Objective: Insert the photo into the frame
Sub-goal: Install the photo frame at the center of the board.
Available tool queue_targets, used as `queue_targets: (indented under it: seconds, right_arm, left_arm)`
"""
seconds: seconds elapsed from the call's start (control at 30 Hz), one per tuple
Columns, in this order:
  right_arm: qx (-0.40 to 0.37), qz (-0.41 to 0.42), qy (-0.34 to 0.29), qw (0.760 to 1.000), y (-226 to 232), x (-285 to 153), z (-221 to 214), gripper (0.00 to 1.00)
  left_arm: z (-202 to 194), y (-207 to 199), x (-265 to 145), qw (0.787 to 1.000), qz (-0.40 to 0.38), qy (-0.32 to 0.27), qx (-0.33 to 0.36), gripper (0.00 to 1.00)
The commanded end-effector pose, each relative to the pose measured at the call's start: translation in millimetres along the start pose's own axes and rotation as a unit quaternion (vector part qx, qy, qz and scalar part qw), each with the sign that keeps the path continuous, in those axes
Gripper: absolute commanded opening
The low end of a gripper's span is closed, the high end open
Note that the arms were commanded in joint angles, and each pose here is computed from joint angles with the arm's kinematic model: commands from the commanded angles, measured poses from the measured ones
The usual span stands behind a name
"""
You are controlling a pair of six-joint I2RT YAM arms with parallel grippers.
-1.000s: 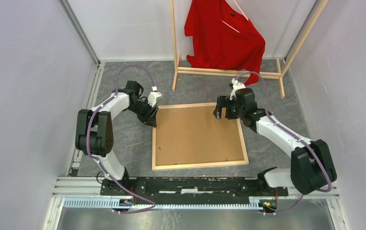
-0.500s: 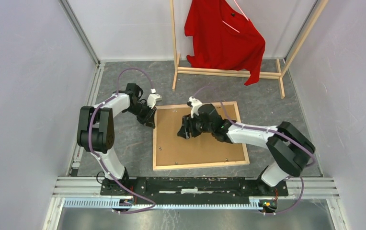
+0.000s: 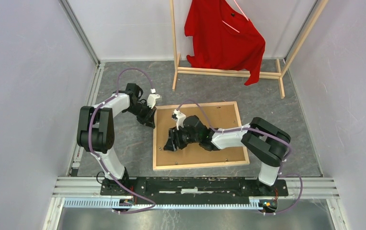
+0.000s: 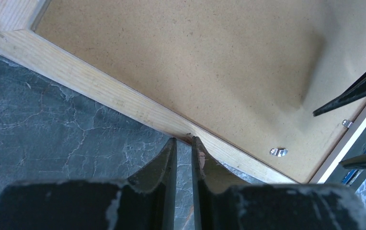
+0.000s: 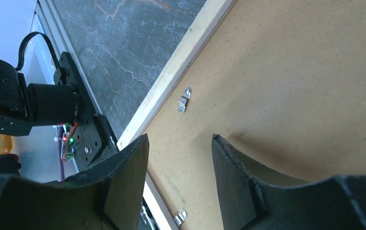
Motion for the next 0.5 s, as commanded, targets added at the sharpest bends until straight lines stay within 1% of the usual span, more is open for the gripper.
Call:
queue_targets:
  seconds: [0.0,0.17,0.2,0.47]
  right_arm:
    - [-0.010,0.044,-0.030,0.999,20,14,19,0.54]
    - [-0.012,0.044,-0.021,0.999,20,26,19,0.36]
    - [-0.012,0.042,-0.018,0.999,20,29,18,0.34]
    - [-0.005,0.028,-0.001,1.000,10,38,9,0.32]
  left_arm:
    - [-12,1,15,1.000,-0.003,0.026,-0.009,0.20]
    - [-11,2,13,1.000,0.002,0.027,-0.009,0.19]
    - [-11,2,13,1.000,0.003,0.027,-0.008,0.19]
    - [-10,2,13,1.000,0.005,0.028,-0.010,0.17]
Point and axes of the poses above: each gripper's point midway between its finger pads, its own x axis out along the fingers, its own y axis along the line the jaws close on, z = x × y, the point moved 7 cm from there along -x, back along the fingers, and after that the axes turned 10 degrees about x, right-handed, at the moved point
